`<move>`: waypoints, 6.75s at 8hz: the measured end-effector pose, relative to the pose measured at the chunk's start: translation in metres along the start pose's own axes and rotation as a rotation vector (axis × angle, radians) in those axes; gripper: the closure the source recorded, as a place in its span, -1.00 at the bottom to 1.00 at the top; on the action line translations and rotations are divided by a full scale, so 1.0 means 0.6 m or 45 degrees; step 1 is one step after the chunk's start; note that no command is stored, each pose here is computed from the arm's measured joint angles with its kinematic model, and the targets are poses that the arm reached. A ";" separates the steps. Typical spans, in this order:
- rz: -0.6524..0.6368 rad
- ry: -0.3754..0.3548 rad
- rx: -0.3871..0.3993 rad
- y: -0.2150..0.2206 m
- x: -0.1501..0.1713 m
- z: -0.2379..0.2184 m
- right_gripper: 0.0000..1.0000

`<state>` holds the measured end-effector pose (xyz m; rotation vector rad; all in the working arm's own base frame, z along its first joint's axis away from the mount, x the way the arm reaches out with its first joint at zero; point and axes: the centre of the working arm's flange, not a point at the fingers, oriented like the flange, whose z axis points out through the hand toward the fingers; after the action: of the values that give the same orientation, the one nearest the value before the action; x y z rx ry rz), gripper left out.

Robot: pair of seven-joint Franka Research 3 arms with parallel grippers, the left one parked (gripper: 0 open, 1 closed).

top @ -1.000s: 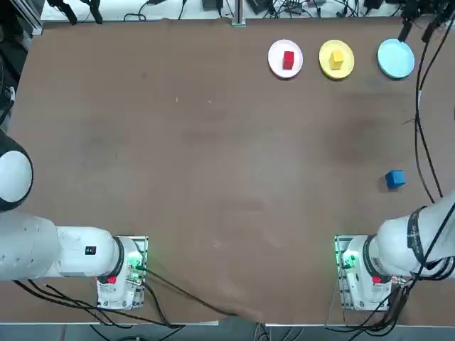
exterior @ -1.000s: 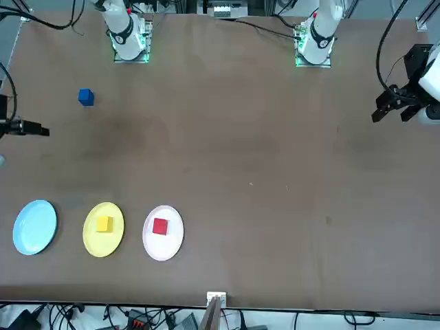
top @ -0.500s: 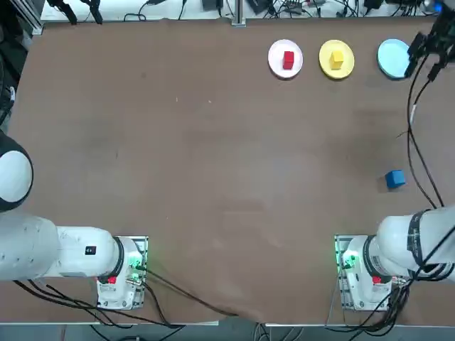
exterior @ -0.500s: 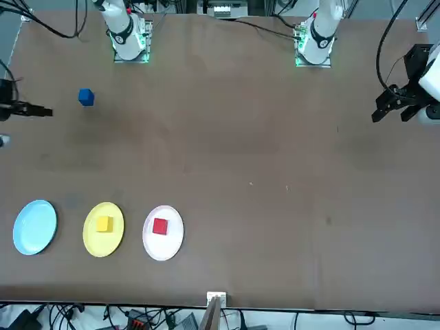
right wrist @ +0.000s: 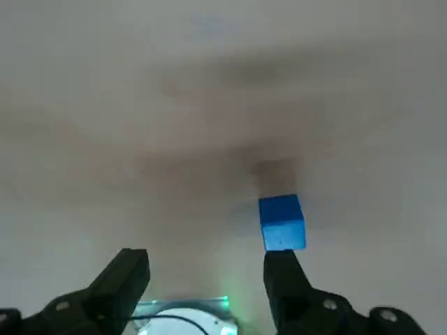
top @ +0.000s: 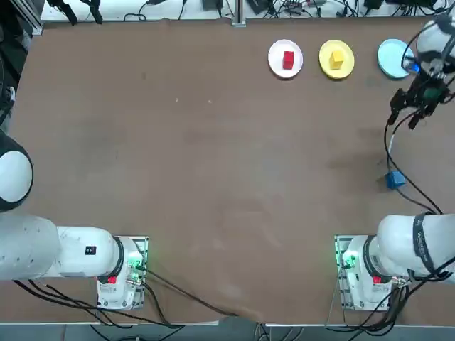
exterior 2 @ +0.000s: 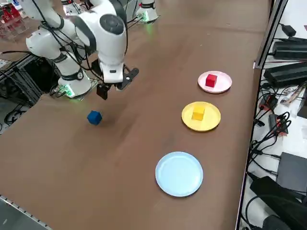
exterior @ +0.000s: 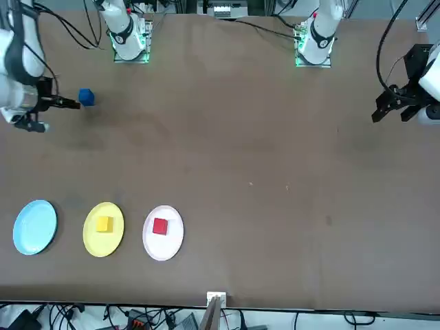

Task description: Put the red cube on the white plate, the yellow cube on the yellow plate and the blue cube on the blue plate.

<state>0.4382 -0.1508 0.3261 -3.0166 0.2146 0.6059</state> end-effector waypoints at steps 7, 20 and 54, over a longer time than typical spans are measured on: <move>-0.062 0.099 0.025 0.095 -0.057 0.168 -1.00; -0.139 0.082 -0.071 0.109 -0.091 0.249 -1.00; -0.095 0.726 -0.246 0.157 0.529 -0.048 -0.42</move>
<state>0.7252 -0.2860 0.2267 -3.2856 0.0650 -0.2690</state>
